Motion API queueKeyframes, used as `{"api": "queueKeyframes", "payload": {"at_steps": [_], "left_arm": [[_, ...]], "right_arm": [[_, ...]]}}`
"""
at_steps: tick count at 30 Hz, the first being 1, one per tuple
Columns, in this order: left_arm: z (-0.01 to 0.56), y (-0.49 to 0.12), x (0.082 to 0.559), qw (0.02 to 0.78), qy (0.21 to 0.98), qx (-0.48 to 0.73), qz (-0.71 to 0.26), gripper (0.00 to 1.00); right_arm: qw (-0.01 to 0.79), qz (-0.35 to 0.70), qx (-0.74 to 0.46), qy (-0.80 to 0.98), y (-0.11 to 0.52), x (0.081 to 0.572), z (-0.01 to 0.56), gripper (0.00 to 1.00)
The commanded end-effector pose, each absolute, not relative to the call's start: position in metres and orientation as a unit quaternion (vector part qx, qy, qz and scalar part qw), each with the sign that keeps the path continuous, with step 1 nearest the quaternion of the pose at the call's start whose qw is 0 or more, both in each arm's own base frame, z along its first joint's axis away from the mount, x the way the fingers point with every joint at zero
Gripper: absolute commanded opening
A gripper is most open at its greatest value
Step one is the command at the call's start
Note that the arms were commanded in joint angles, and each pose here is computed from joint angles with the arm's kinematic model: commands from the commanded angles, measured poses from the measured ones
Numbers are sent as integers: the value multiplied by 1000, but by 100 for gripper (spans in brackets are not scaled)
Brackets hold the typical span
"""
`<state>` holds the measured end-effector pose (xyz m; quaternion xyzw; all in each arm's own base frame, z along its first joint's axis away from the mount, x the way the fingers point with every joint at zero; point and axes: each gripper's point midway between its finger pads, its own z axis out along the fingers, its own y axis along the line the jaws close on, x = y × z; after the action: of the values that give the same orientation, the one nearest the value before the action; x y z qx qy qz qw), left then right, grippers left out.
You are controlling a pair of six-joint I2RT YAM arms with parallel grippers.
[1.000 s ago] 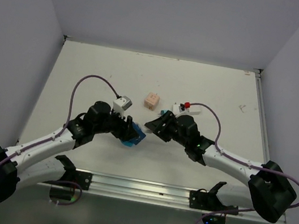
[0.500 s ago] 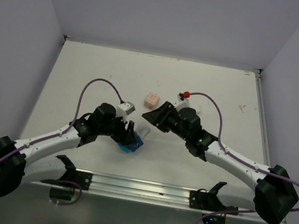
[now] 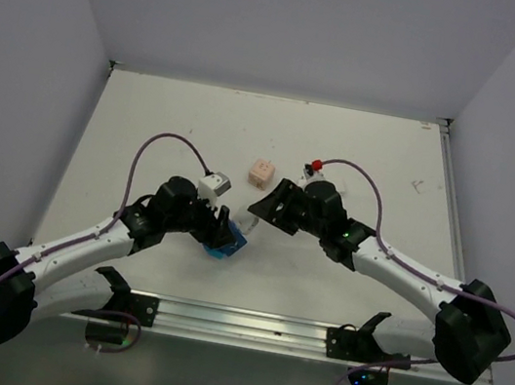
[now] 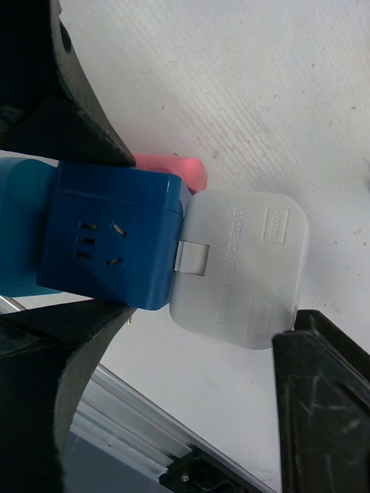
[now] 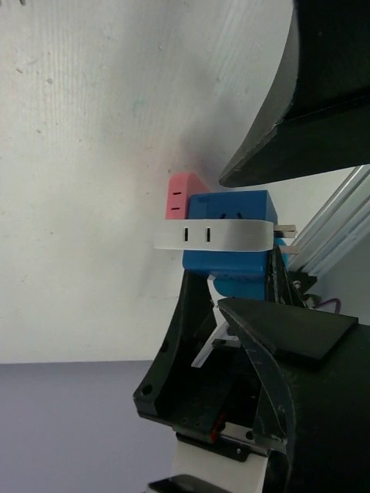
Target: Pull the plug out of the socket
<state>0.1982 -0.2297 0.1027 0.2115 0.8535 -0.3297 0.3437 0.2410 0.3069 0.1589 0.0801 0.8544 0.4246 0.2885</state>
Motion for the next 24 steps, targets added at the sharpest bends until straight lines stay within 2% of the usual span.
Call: {"api": "queueKeyframes", "payload": {"at_steps": [1, 12, 19, 24], "left_arm": [[129, -240, 210, 381, 827, 232, -342, 0], [138, -243, 216, 394, 821, 234, -341, 0], [143, -243, 218, 404, 816, 231, -342, 0], [143, -240, 218, 409, 817, 227, -336, 0]], "right_arm": [[267, 443, 39, 855, 325, 238, 168, 63], [235, 462, 30, 855, 346, 242, 163, 59], [220, 470, 39, 854, 352, 243, 152, 51], [218, 467, 46, 856, 351, 242, 146, 37]]}}
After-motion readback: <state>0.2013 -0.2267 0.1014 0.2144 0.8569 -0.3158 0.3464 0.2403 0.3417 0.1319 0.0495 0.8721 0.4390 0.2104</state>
